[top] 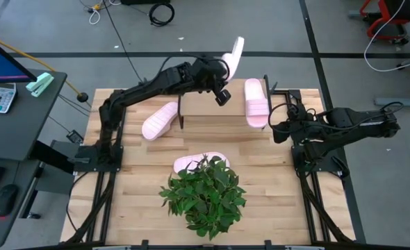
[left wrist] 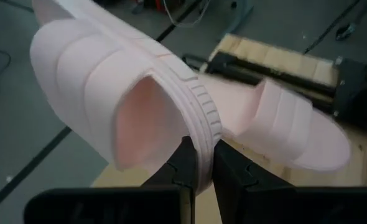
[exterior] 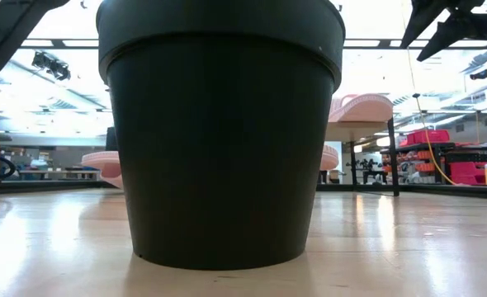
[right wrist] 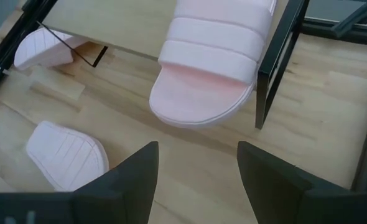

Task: Pick and place slides into the shelf
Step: Put the bottom left slide on the shelf

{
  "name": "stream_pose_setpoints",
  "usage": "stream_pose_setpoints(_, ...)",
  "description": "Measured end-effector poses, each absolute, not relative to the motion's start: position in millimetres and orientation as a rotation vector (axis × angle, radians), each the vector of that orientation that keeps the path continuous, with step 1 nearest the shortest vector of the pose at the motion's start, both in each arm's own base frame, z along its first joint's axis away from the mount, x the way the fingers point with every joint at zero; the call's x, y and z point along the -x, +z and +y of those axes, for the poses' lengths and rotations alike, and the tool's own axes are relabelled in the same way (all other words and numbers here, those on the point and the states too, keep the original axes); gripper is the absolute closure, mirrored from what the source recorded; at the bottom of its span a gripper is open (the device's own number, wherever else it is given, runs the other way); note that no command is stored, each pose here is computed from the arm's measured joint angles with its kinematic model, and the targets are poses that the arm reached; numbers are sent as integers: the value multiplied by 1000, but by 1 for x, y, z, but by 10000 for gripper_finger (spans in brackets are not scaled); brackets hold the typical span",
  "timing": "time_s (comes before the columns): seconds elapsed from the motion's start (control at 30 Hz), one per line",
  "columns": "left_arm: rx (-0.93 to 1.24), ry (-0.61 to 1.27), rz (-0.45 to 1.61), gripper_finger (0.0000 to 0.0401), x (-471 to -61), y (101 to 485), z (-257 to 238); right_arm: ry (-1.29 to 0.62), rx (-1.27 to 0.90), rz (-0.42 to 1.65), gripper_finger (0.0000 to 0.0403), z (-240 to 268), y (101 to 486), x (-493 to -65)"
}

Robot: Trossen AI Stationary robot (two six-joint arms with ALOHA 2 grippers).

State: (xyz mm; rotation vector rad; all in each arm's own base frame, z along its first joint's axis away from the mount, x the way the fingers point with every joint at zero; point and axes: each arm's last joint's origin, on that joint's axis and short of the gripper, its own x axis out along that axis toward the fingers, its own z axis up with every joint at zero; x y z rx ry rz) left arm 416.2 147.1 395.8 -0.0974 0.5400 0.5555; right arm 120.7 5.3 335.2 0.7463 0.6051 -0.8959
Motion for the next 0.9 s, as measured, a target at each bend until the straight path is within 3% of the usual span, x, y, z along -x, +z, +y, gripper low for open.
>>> stream_pose_setpoints(0.9, 149, 552, 742, 367, -427, 370, 82, -877, -693, 630, 179, 5, 335, -120)
